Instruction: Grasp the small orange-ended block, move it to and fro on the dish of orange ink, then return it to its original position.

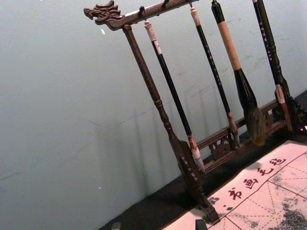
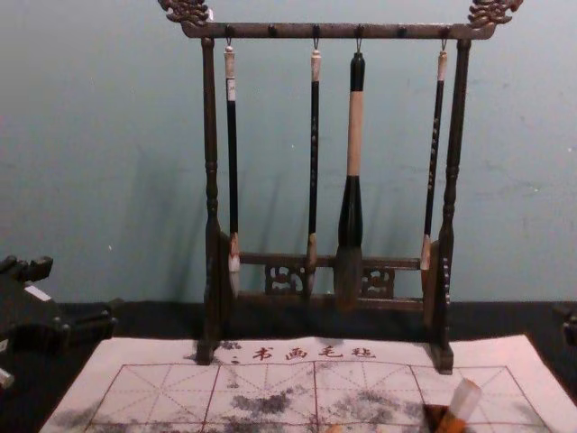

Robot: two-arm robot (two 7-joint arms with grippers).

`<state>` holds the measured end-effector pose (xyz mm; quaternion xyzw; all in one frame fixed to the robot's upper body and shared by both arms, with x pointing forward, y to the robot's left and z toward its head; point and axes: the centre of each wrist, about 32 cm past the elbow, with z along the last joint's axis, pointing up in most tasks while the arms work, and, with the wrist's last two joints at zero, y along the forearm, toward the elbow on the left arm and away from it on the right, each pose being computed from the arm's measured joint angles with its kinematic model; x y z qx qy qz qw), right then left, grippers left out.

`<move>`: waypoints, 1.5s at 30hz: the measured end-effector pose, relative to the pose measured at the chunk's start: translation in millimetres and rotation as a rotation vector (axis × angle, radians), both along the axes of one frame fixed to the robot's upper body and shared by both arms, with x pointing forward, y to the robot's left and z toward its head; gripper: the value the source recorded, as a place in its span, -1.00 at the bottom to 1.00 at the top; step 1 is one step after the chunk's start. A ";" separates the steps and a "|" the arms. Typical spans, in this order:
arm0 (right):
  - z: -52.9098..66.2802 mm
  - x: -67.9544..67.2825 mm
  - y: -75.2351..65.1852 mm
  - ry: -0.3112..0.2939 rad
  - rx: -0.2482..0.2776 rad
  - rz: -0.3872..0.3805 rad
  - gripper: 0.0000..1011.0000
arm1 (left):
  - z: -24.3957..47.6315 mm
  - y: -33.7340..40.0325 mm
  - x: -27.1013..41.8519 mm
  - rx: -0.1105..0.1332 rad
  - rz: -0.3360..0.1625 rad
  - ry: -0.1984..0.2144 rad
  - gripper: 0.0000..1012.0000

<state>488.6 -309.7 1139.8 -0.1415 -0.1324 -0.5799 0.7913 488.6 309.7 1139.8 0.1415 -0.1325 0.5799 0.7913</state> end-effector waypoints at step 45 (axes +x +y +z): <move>9.1 -43.2 35.7 0.325 0.266 0.132 0.98 | 0.0 0.0 0.0 0.000 0.000 0.000 0.98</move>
